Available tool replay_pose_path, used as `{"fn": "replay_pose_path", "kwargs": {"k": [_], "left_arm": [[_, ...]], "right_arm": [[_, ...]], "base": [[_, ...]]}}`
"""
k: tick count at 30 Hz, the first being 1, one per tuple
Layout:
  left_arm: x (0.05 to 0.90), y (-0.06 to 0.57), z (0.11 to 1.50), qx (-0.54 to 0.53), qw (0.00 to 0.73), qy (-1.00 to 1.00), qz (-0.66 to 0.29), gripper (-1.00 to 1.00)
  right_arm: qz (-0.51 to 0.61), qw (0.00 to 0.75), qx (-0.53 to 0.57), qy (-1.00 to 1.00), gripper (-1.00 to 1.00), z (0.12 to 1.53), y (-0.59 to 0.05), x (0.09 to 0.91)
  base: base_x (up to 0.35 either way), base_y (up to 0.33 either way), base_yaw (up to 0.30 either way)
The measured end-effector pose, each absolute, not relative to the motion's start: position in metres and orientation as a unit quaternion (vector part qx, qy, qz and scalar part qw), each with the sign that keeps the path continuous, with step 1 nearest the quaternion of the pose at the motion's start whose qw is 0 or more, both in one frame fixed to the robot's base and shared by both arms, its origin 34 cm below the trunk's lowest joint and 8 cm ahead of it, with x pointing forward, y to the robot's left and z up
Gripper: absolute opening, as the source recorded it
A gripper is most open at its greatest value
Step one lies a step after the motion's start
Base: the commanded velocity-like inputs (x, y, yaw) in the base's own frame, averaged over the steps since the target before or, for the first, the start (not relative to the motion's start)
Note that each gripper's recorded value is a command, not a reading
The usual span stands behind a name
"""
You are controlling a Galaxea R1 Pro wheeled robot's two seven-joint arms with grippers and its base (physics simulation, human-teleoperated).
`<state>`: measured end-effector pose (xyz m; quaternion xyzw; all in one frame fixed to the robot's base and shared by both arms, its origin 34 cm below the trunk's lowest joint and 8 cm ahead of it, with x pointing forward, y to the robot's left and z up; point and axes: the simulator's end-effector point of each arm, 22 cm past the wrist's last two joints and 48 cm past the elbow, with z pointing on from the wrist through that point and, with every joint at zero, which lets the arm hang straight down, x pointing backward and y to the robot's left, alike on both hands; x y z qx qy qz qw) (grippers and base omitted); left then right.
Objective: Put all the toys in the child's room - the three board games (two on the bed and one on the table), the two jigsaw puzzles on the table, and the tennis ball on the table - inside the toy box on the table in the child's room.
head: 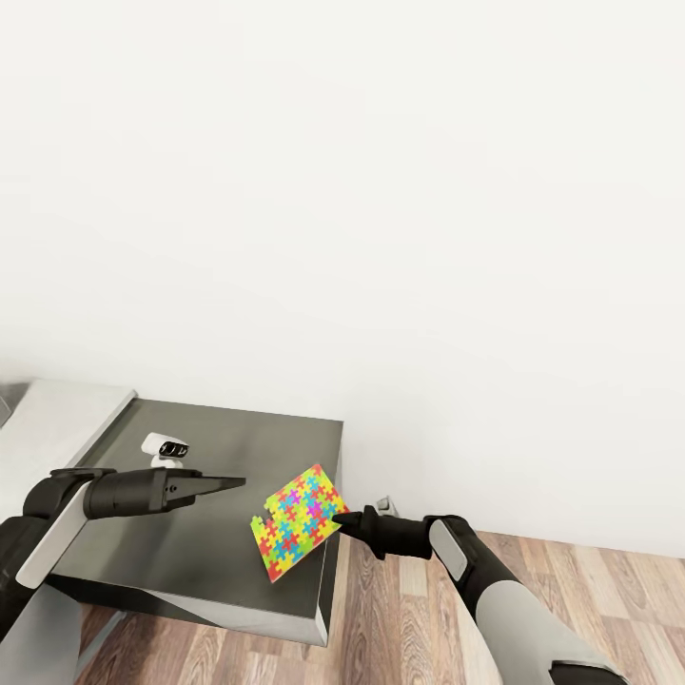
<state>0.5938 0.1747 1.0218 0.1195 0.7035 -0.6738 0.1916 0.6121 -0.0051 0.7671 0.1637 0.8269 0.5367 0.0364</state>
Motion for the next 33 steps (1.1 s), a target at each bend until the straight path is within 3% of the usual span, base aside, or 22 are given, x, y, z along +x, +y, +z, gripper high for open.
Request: {"fn": "replay_pose_path", "kwargs": {"k": [33], "left_arm": [[0.596,0.179,1.034,0.107,0.199,0.732,-0.643,1.0]], "right_arm": [[0.534,0.046,0.161,0.829,-1.0,0.795,-0.008,0.607]], "base": [[0.0,0.0,0.0]]}}
